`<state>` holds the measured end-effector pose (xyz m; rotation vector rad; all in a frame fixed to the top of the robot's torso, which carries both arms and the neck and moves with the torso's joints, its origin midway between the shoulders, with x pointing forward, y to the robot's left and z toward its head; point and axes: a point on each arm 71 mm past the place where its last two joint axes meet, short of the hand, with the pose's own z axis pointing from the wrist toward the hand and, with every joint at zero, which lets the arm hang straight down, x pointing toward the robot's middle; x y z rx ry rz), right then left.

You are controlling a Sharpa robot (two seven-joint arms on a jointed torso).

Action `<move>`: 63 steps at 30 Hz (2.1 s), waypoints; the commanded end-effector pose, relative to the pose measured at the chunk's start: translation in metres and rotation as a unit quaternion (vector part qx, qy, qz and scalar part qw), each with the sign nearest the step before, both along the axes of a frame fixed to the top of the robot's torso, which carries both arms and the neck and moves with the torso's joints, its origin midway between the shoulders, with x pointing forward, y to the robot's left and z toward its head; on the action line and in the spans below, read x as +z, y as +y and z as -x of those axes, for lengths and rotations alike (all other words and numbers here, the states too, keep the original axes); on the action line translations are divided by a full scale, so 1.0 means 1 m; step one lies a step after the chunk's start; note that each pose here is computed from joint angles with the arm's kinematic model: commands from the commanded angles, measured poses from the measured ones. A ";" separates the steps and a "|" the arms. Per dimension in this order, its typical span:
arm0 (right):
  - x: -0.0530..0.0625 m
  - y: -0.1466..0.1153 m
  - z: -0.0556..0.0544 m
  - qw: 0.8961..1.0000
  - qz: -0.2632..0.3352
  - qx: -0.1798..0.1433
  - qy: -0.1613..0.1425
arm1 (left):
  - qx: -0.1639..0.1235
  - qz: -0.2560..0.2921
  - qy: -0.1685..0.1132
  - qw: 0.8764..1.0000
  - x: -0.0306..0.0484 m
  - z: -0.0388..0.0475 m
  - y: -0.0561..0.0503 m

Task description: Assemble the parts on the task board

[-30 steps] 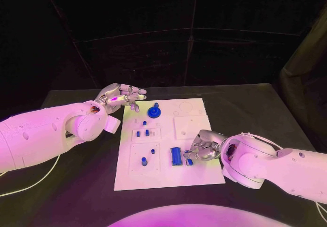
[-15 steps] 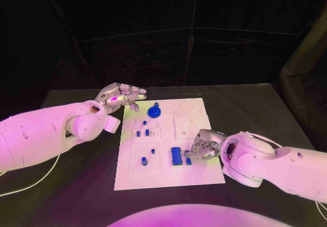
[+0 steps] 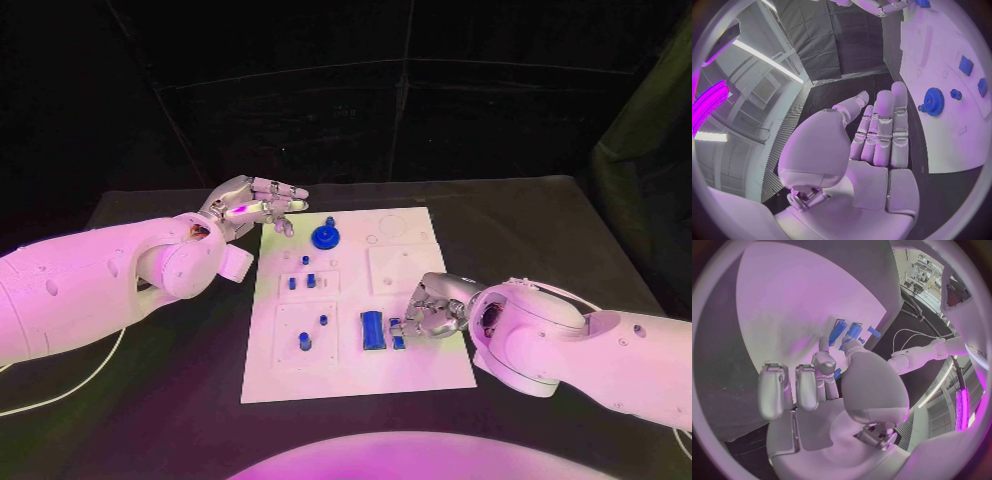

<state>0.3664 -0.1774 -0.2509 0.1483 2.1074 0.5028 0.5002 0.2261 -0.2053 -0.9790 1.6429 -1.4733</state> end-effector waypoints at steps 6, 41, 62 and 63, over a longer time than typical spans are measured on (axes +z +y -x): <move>0.000 -0.005 0.008 0.999 -0.005 0.020 0.033 | -0.003 0.003 0.001 1.000 0.0007 -0.0005 0.000; -0.015 -0.006 -0.003 0.996 0.047 0.039 0.060 | -0.006 0.002 0.005 1.000 0.0000 -0.0005 -0.001; -0.001 -0.016 0.007 0.996 -0.061 0.014 0.059 | -0.006 0.002 0.006 1.000 -0.0006 -0.0009 0.000; 0.000 -0.018 0.007 0.995 -0.075 0.010 0.060 | -0.006 0.002 0.005 1.000 -0.0006 -0.0008 0.000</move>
